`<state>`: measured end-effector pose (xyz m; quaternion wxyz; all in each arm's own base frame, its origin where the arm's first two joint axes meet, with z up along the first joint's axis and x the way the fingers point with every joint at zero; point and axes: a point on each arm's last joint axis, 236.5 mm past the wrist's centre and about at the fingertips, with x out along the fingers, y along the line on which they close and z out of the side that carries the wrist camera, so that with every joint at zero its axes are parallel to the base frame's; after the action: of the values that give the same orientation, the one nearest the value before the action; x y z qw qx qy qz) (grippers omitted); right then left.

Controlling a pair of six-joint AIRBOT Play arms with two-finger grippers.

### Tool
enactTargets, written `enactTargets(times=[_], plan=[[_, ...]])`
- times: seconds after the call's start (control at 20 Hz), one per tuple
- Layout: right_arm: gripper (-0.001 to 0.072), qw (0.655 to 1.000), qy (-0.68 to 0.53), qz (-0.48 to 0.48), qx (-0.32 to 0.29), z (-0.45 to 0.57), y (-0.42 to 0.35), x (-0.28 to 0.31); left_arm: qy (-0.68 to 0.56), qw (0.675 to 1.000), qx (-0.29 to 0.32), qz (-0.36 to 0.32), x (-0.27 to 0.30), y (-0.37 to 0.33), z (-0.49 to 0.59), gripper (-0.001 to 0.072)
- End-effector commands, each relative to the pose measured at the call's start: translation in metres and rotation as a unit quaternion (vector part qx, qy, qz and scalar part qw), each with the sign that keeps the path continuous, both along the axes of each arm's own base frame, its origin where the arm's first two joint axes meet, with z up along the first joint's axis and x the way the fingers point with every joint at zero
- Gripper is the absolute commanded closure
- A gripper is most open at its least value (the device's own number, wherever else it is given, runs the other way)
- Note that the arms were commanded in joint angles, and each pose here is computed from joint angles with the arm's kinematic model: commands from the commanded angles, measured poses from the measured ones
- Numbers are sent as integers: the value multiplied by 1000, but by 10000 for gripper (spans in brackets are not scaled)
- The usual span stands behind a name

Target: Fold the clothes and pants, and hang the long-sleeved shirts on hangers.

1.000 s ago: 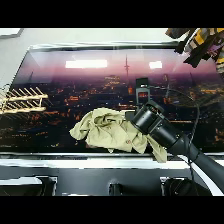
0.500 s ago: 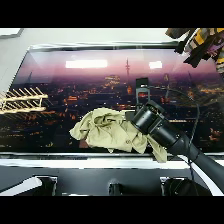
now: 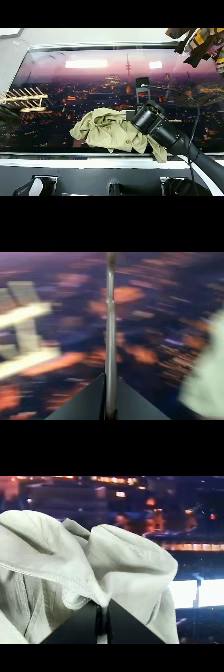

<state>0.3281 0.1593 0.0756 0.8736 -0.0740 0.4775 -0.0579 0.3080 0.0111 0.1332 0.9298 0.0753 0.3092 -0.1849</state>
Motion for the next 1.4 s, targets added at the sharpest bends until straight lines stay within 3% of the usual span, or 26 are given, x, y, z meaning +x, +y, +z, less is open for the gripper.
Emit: enactTargets(times=[0.0, 0.15, 0.5, 1.35], plan=[[679, 1000, -2, -1, -2, 1, -1, 1, 2, 994, -25, -104, -61, -87, -24, 689], [679, 1000, -3, -1, -3, 1, -1, 1, -18, 986, -56, -155, -90, -128, -21, 690], [679, 999, -17, -38, -23, 6, -18, 3, 42, 956, -53, -285, -163, -170, -38, 690], [680, 995, -33, -86, -33, -5, -23, 14, 65, 957, -55, -276, -169, -168, -49, 690]])
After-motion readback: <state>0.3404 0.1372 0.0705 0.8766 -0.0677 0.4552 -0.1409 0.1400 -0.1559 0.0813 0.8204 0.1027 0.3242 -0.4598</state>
